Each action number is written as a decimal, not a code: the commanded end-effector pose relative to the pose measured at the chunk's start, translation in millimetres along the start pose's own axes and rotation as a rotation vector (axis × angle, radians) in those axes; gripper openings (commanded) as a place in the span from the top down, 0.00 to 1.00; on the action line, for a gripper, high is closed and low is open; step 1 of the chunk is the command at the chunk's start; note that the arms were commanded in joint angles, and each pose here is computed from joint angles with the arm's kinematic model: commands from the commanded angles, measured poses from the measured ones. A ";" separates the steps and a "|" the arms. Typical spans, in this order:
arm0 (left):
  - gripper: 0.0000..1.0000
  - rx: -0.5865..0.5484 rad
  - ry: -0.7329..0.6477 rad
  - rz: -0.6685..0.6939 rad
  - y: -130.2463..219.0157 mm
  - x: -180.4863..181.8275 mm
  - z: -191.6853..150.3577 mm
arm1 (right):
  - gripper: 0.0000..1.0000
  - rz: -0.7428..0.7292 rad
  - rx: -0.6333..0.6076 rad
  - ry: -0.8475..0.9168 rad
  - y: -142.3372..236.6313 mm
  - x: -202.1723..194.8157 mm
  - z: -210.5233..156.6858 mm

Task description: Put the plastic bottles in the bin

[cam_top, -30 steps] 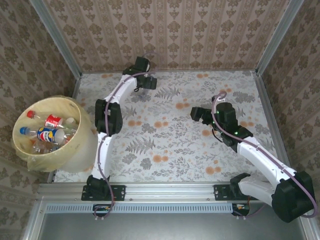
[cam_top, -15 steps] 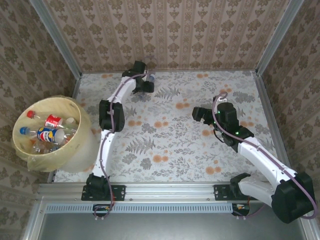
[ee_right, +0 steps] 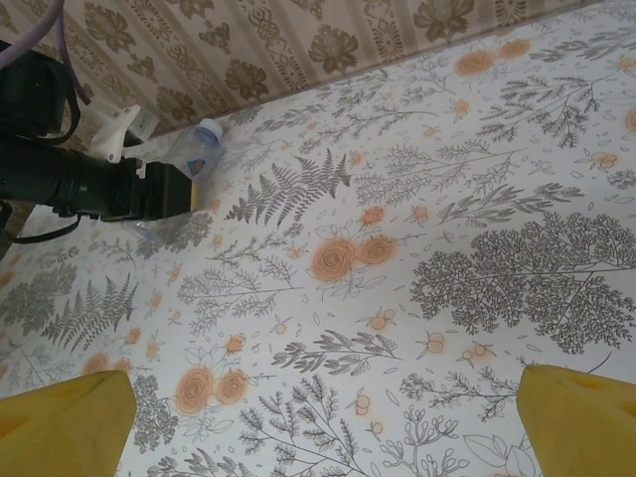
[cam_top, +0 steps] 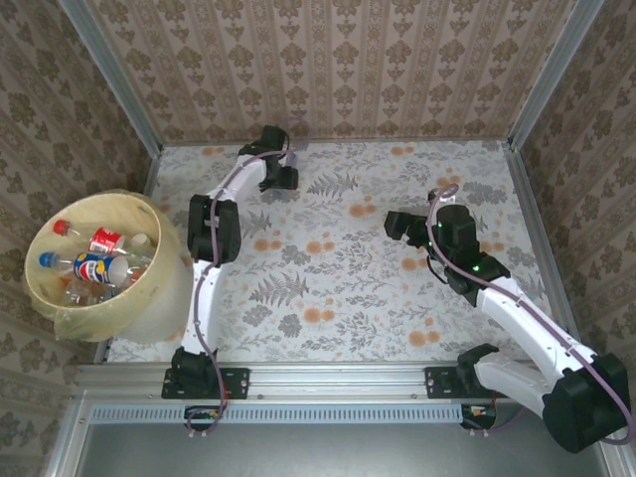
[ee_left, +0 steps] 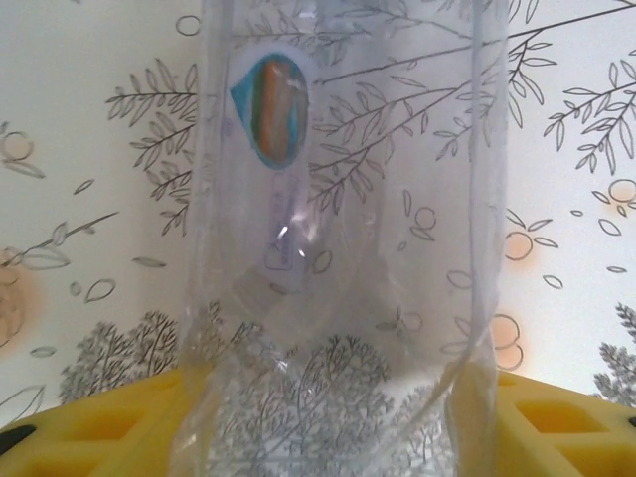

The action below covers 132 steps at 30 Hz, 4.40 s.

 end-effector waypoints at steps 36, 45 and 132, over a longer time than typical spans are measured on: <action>0.45 -0.510 0.517 0.874 480.1 69.5 -149.7 | 0.00 0.313 0.078 0.015 -29.8 59.3 5.0; 0.38 -0.625 0.845 0.975 468.6 91.7 -189.3 | 0.00 0.340 0.129 0.075 -27.4 74.0 12.1; 0.00 -0.881 -0.064 -0.140 413.8 -57.6 -79.9 | 0.00 -0.126 -0.202 0.079 -16.3 -28.2 19.8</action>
Point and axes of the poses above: each hand's point on the last joint's axis, 136 mm out from that joint toward the fingers, its own y axis back along the fingers, its own x axis along the line the jaws close on, z = x × y, the point moved 6 cm from there along y, back along the fingers, and after that the axes turned 15 degrees about -y, right-handed, at the moved point
